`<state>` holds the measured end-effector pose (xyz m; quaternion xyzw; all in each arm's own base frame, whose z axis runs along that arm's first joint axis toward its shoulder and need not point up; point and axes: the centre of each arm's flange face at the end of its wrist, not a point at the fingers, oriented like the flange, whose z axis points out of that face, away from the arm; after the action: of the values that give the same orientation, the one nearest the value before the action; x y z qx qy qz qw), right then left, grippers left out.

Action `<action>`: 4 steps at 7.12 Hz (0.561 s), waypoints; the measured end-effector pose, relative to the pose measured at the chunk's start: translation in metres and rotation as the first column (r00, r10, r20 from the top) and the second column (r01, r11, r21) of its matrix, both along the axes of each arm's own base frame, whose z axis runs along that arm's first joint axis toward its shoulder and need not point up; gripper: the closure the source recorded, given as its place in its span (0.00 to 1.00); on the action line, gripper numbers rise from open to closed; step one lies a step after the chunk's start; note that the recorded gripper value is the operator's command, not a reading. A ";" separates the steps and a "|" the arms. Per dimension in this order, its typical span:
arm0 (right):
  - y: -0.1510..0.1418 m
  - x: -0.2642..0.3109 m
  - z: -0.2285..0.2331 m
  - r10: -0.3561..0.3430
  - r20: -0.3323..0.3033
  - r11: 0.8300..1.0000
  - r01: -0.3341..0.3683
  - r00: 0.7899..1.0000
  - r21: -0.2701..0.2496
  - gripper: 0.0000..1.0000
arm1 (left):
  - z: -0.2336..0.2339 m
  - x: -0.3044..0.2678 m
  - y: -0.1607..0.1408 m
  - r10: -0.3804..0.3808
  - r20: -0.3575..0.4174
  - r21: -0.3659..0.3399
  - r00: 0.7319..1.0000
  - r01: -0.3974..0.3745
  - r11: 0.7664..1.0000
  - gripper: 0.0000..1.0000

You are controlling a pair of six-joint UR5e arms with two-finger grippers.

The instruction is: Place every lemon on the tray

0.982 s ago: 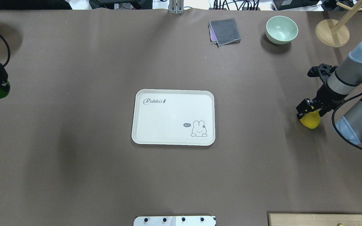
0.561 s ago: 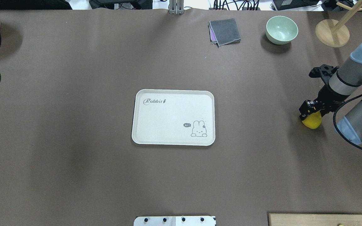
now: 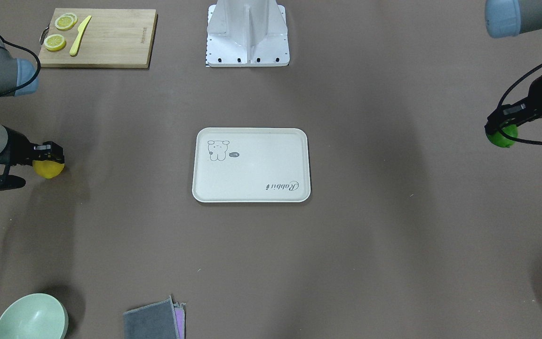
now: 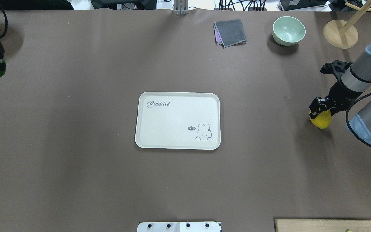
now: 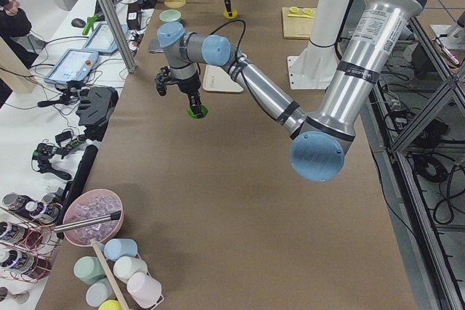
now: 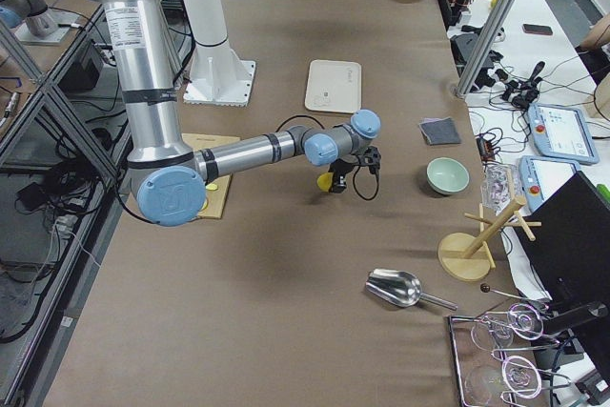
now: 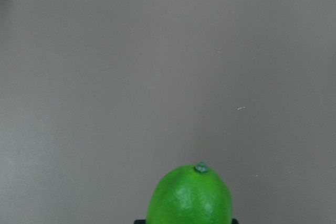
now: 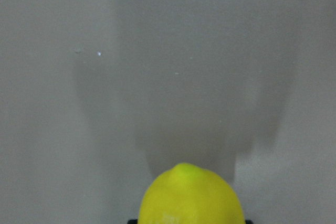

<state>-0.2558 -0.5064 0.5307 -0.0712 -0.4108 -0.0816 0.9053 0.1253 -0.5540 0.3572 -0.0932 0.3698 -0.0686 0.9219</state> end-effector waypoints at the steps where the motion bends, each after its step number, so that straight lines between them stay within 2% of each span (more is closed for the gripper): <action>1: -0.002 0.007 -0.013 0.011 0.019 1.000 -0.011 1.000 0.016 0.58 | -0.007 0.001 0.001 -0.007 -0.006 0.003 1.000 0.007 1.000 1.00; 4: -0.027 0.001 -0.086 0.024 0.092 0.992 -0.035 0.996 0.119 0.58 | -0.038 0.029 -0.003 -0.042 -0.022 -0.009 0.999 0.042 0.999 1.00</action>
<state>-0.2545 -0.5333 0.4452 -0.0065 -0.4464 -0.0961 0.8896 0.1539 -0.5571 0.3192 -0.0901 0.3814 -0.0885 0.9158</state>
